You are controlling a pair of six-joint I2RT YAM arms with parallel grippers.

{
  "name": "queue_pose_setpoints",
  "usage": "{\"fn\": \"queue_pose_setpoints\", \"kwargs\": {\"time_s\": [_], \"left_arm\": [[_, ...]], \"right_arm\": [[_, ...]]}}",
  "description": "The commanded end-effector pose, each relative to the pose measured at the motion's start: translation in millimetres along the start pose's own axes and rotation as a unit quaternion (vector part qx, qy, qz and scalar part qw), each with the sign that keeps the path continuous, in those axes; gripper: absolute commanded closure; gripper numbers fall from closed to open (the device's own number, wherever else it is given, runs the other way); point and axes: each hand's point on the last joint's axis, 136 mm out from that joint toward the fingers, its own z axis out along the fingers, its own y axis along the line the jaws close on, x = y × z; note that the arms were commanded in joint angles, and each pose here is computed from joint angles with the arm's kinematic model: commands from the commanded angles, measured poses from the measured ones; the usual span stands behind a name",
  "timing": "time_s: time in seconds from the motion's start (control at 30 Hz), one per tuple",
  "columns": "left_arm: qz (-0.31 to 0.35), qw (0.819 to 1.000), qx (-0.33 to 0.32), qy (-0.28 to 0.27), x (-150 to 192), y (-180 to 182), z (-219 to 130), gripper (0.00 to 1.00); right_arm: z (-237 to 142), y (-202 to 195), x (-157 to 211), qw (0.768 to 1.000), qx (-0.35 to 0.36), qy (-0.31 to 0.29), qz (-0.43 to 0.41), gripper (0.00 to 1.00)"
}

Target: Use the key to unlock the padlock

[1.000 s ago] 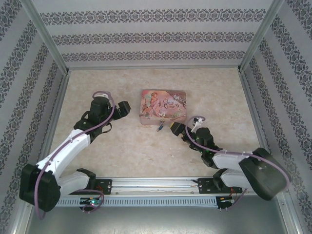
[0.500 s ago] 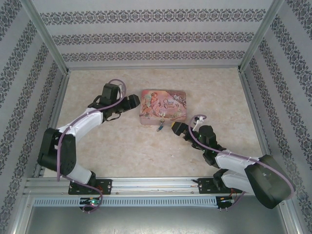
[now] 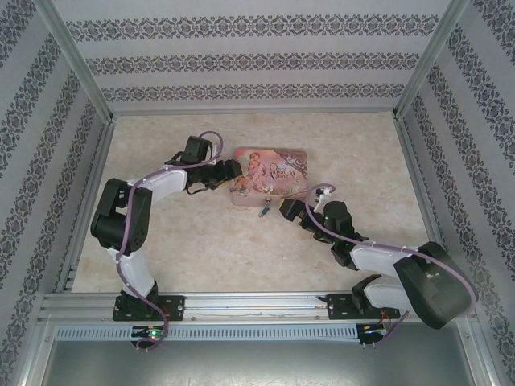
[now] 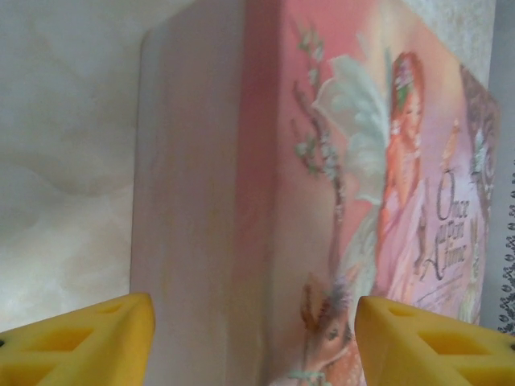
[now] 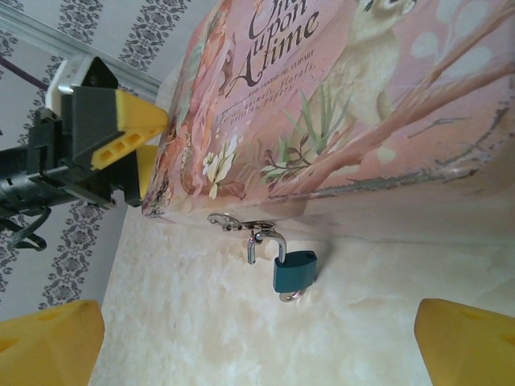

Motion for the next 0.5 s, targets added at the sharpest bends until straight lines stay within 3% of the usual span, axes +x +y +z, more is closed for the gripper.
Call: {"fn": "queue_pose_setpoints", "kwargs": {"time_s": [0.0, 0.47], "left_arm": [[-0.005, 1.000, 0.015, 0.007, -1.3, -1.9, -0.5, 0.35], [-0.027, 0.999, -0.022, 0.039, 47.2, 36.3, -5.0, 0.44]], "right_arm": [[4.5, 16.2, -12.2, 0.999, -0.030, -0.011, -0.011, 0.02], [25.2, 15.4, -33.8, 0.999, -0.045, -0.006, -0.015, 0.02]]}}
